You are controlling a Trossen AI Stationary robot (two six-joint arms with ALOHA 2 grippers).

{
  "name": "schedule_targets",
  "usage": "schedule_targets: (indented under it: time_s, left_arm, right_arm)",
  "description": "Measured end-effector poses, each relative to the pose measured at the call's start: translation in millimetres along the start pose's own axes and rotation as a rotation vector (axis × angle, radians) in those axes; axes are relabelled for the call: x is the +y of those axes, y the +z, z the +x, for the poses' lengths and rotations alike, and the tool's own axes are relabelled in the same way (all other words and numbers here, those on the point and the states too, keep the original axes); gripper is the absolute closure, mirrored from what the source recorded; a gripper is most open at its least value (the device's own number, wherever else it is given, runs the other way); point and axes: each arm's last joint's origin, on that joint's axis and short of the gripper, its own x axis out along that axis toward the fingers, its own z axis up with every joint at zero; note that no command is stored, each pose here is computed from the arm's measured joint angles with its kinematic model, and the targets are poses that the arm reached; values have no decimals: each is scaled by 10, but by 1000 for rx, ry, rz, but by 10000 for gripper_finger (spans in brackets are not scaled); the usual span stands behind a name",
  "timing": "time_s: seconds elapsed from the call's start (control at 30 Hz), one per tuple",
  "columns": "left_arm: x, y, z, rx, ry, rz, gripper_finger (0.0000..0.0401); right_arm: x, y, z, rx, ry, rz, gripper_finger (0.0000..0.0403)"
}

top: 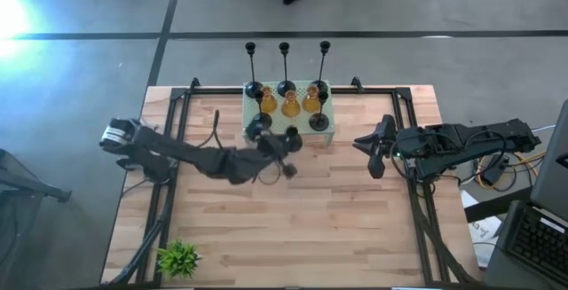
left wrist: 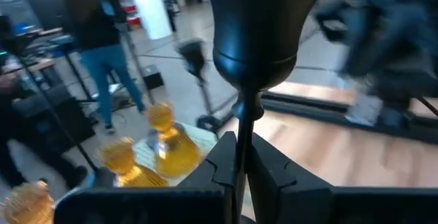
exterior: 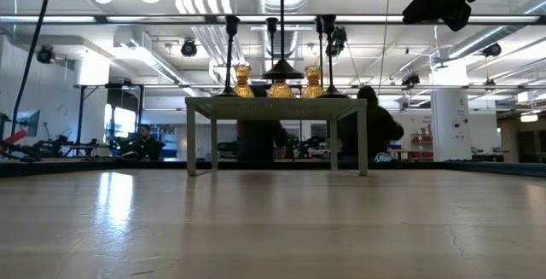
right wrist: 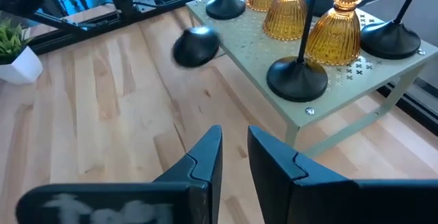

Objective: Pick & Place candle stick holders
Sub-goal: Align the small black candle holder with the other small black candle holders on the shelf

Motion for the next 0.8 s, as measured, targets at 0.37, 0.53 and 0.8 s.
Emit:
schedule_targets:
  time_s: [0.37,0.53,0.8]
  left_arm:
    - [360,120,369,63,81,-87,384]
    - [401,108,420,66,86,-104,384]
    - [483,87,508,73,103,-113,384]
  right_arm:
    - [-2,-4,0,4,-2,-12,323]
    - [-2,-4,0,4,-2,-46,328]
    - [-1,-3,0,3,-1,-47,342]
